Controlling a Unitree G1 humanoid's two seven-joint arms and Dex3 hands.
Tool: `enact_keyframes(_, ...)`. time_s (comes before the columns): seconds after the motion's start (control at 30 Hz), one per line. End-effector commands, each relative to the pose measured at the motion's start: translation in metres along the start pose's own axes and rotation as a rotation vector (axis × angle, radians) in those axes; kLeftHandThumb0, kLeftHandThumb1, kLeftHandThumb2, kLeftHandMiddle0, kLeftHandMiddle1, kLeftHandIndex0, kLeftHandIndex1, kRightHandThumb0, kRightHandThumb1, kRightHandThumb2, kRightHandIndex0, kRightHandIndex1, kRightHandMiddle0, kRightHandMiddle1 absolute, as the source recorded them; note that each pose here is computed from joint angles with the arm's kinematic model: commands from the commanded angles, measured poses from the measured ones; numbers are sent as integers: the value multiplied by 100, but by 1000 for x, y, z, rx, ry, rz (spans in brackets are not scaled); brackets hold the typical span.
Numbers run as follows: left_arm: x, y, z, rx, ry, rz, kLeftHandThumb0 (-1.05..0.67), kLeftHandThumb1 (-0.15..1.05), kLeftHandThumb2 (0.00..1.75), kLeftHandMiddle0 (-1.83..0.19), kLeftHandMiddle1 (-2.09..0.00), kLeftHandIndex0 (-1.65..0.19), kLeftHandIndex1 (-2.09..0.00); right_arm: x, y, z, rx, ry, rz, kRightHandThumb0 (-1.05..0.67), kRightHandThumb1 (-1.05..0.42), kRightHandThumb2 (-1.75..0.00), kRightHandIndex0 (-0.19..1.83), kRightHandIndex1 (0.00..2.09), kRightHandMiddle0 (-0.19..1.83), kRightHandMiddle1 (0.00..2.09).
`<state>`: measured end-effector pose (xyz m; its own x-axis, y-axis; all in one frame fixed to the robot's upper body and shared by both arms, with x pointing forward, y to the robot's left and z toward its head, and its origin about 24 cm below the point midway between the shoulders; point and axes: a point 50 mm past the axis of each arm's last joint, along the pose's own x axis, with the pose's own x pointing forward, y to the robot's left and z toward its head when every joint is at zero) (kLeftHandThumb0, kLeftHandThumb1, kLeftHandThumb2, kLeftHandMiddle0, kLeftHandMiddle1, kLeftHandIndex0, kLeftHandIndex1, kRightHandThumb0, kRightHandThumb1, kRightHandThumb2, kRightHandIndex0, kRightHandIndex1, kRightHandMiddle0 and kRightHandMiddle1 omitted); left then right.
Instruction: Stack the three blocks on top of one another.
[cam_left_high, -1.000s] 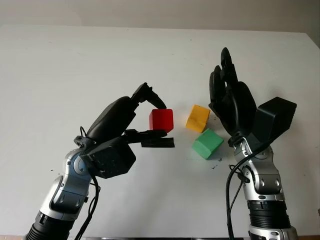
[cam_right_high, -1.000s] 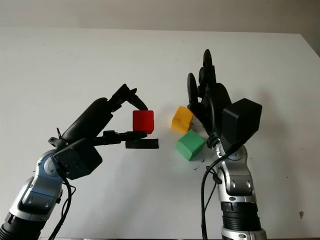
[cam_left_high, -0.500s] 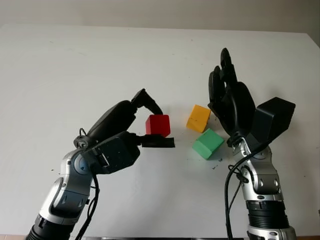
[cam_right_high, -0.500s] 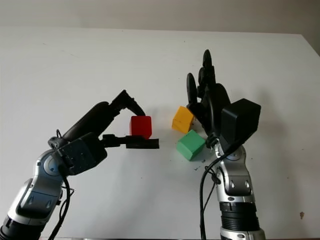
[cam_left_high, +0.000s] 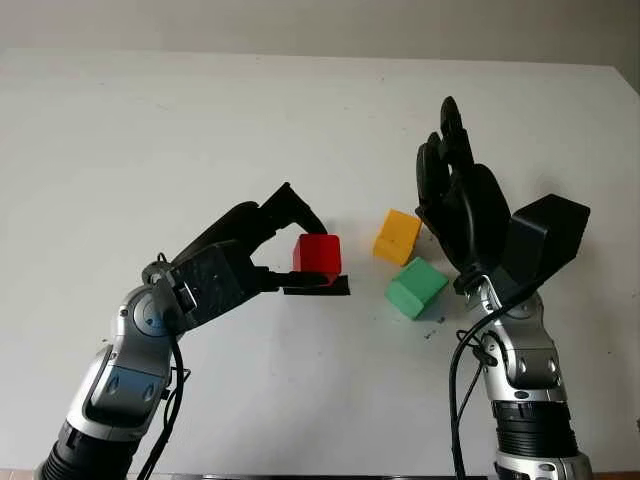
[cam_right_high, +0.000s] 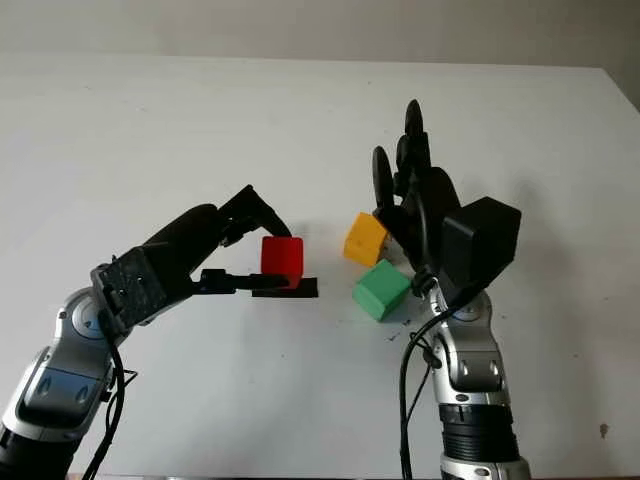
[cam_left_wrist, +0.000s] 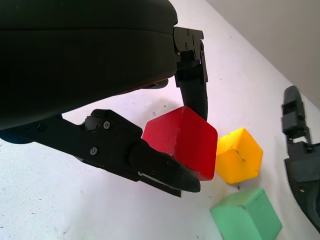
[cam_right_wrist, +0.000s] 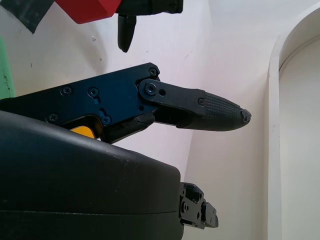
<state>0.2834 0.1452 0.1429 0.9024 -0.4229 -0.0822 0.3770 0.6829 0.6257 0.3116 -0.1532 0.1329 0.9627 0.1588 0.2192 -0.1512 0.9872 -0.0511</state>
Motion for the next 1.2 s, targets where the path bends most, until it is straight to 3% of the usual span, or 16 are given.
enact_keyframes(0.0,2,2,3,31,-17,13,-41,105,9,-23,-6,-6,-177,-2,-1,0,1,-2,-2,-69,-105,-61,-19,0,-19,0)
enact_keyframes(0.6,1,-9,2,194,-58,23,-40,104,6,-15,-5,-15,-157,-3,-1,-1,12,-5,-9,-68,-105,-60,-19,0,-19,0)
enact_keyframes(1.07,-1,-11,2,163,-49,-22,-43,105,7,-13,-5,-13,-161,-4,-2,-1,11,-2,-8,-68,-105,-60,-19,0,-19,0)
enact_keyframes(1.17,-1,-12,1,175,-48,-31,-45,105,9,-9,-4,-9,-140,-5,-2,0,12,-4,-5,-68,-105,-60,-19,0,-19,0)
